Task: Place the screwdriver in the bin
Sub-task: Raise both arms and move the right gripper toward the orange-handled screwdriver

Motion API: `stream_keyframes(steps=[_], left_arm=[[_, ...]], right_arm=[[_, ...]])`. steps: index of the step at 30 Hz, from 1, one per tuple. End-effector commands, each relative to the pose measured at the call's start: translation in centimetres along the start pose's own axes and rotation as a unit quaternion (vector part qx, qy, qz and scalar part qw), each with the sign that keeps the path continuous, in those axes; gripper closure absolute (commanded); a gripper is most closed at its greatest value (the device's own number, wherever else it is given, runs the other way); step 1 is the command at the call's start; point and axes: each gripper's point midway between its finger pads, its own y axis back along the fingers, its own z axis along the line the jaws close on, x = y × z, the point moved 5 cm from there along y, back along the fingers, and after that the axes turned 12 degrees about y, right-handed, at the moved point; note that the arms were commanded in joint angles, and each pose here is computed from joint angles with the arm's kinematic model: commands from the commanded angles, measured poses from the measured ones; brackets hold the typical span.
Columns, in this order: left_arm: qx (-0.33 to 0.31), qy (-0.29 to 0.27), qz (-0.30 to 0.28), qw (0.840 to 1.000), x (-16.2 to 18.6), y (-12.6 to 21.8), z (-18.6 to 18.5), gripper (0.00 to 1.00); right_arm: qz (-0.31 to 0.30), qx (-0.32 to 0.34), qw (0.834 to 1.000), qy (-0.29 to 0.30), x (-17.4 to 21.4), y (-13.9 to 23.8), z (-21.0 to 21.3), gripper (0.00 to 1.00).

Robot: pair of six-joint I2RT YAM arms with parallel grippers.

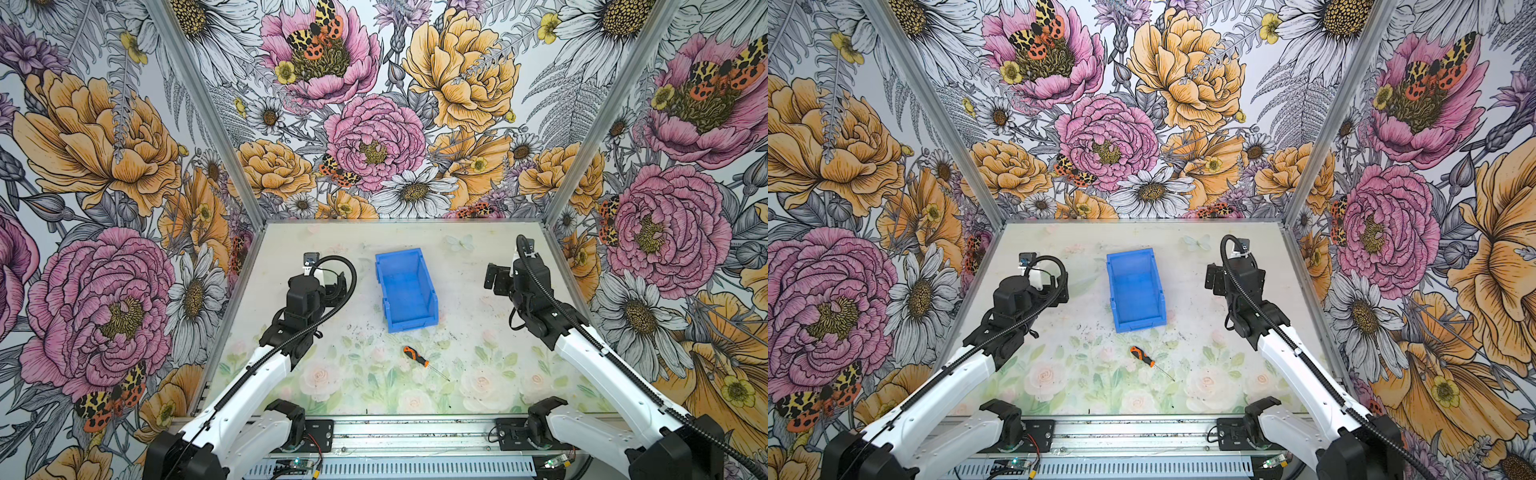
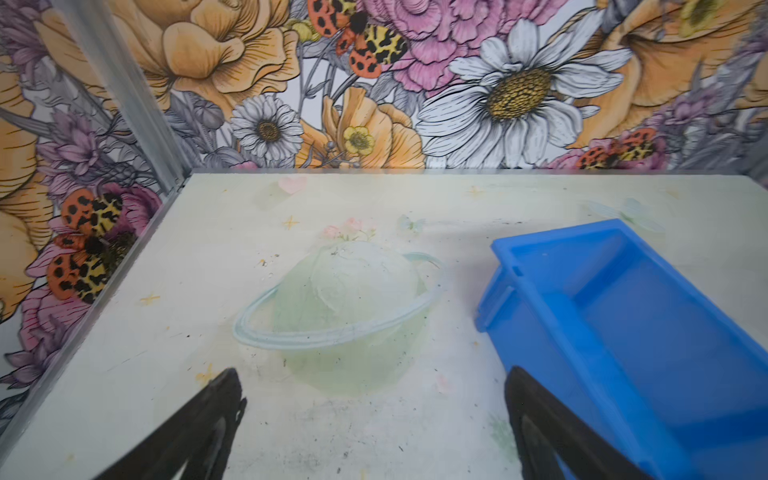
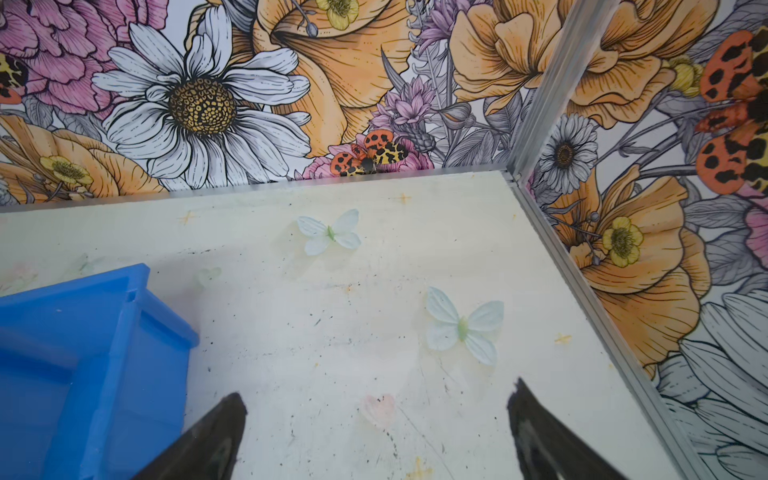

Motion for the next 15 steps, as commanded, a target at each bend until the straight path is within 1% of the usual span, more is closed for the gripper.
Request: stream_keyframes(steps=[1, 4, 7, 9, 12, 15], left_arm=[[0.101, -0.018, 0.028, 0.994, 0.0, 2.8, -3.3, 0.01], [0.116, -0.036, 0.041, 0.992, 0.6, 4.9, -4.4, 0.01], [0.14, -0.034, 0.056, 0.988, 1.5, 6.5, -5.2, 0.02], [0.148, -0.019, 0.071, 0.986, 2.3, 7.2, -5.6, 0.01], [0.143, -0.002, 0.085, 0.986, 3.8, 7.8, -5.9, 0.01], [0.147, 0.007, 0.106, 0.983, 5.7, 8.1, -6.5, 0.01]], right_arm=[[0.017, -0.066, 0.997, 0.047, 0.7, 1.8, 2.5, 0.0], [-0.018, -0.144, 0.984, 0.103, 1.0, 3.8, 5.0, 0.01], [-0.044, -0.22, 0.964, 0.141, 2.1, 5.8, 6.9, 0.0], [-0.043, -0.244, 0.957, 0.148, 3.0, 6.5, 7.5, 0.0], [-0.04, -0.251, 0.954, 0.161, 4.0, 7.4, 8.1, 0.01], [-0.033, -0.286, 0.942, 0.174, 5.0, 8.3, 9.5, 0.0]])
